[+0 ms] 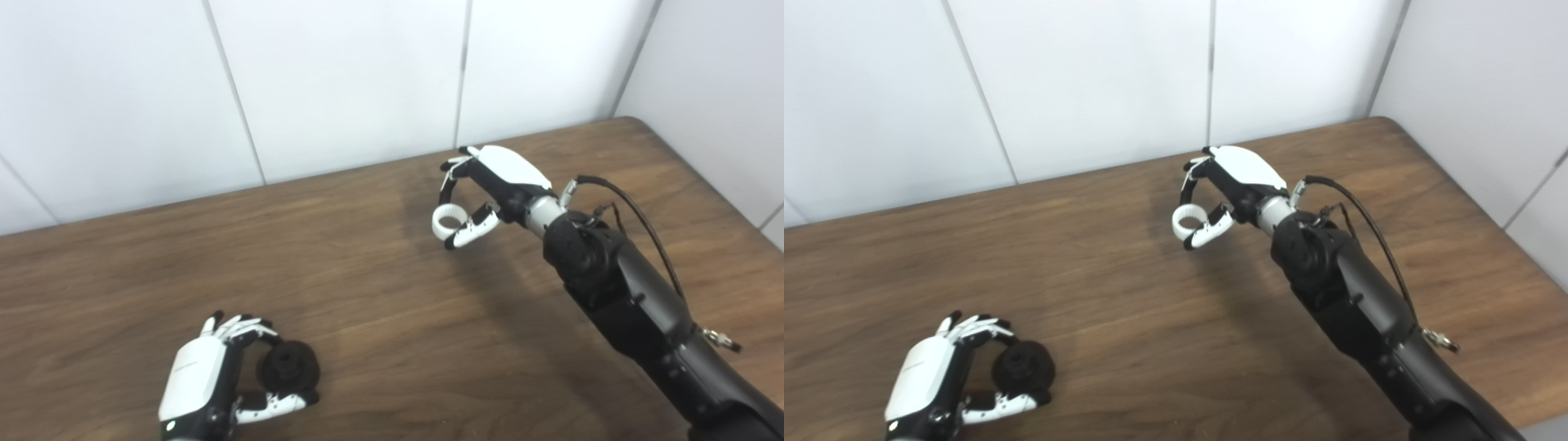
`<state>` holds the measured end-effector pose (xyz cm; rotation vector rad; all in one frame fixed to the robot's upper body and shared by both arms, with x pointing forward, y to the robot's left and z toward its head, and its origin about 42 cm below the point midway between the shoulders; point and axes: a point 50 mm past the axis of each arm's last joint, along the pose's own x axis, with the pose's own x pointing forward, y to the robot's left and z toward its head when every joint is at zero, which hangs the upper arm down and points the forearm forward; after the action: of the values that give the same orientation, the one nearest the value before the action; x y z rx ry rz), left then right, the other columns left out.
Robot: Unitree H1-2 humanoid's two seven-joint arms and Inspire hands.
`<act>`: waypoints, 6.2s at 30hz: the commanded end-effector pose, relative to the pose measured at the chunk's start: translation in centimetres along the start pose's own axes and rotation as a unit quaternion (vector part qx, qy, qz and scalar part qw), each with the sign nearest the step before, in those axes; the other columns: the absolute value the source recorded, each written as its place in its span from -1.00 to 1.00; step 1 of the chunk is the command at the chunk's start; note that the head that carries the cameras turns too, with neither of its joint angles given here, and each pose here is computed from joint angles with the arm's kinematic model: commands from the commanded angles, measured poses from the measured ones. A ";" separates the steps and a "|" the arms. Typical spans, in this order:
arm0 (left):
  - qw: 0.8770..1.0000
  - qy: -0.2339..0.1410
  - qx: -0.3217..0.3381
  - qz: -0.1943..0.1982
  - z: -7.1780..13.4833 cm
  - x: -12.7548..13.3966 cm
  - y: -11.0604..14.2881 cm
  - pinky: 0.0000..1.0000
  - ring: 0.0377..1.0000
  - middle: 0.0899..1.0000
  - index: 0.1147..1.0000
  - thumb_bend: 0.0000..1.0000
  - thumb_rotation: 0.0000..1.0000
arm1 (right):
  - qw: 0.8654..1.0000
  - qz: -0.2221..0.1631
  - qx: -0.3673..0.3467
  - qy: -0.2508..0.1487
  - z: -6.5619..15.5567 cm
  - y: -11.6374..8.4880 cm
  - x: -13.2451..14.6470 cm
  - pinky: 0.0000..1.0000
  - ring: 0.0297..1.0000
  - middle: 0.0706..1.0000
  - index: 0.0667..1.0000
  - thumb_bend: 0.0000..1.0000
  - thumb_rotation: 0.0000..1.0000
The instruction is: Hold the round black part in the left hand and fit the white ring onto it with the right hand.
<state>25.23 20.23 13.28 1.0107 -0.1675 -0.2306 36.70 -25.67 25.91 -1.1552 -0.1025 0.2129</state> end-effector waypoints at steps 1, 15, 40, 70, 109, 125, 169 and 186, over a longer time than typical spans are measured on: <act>1.000 -0.005 0.014 0.002 0.2 0.3 -0.2 1.00 0.73 0.50 -0.17 0.05 -0.89 | 0.999 -0.021 -0.007 -0.036 2.3 -1.6 0.0 0.97 0.97 0.70 -0.10 0.05 -0.73; 1.000 0.000 0.009 0.001 2.1 1.1 -1.6 1.00 0.76 0.52 -0.17 0.05 -0.90 | 0.992 0.037 0.018 -0.123 7.3 2.0 -1.7 1.00 0.99 0.70 -0.11 0.05 -0.72; 1.000 -0.002 0.018 0.005 3.9 2.3 -2.9 1.00 0.75 0.51 -0.17 0.05 -0.90 | 0.979 0.073 0.034 -0.185 10.9 5.1 -2.7 1.00 1.00 0.74 -0.11 0.04 -0.72; 1.000 -0.005 0.015 0.008 4.5 2.7 -3.3 1.00 0.74 0.49 -0.17 0.05 -0.90 | 0.978 0.080 0.038 -0.188 11.3 5.2 -2.5 1.00 1.00 0.74 -0.11 0.04 -0.72; 1.000 -0.011 0.016 0.013 5.1 2.9 -3.5 1.00 0.72 0.48 -0.17 0.05 -0.90 | 0.977 0.099 0.043 -0.186 11.3 7.0 -1.9 1.00 1.00 0.72 -0.11 0.04 -0.72; 1.000 -0.015 0.019 0.013 5.2 2.9 -3.6 1.00 0.71 0.47 -0.17 0.05 -0.90 | 0.976 0.096 0.044 -0.189 11.7 6.8 -2.0 1.00 1.00 0.72 -0.11 0.05 -0.72; 1.000 -0.015 0.017 0.012 5.6 2.9 -3.3 1.00 0.72 0.48 -0.17 0.05 -0.90 | 0.977 0.105 0.041 -0.181 11.1 7.7 -2.1 1.00 1.00 0.71 -0.11 0.05 -0.73; 1.000 -0.017 0.019 0.011 5.5 2.9 -3.5 1.00 0.72 0.48 -0.17 0.05 -0.90 | 0.977 0.103 0.037 -0.181 10.7 7.5 -1.9 1.00 1.00 0.71 -0.11 0.05 -0.72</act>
<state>26.08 13.31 12.92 1.0185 -0.1940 -0.2282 31.46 -13.65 21.98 -1.0316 -0.2245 0.6254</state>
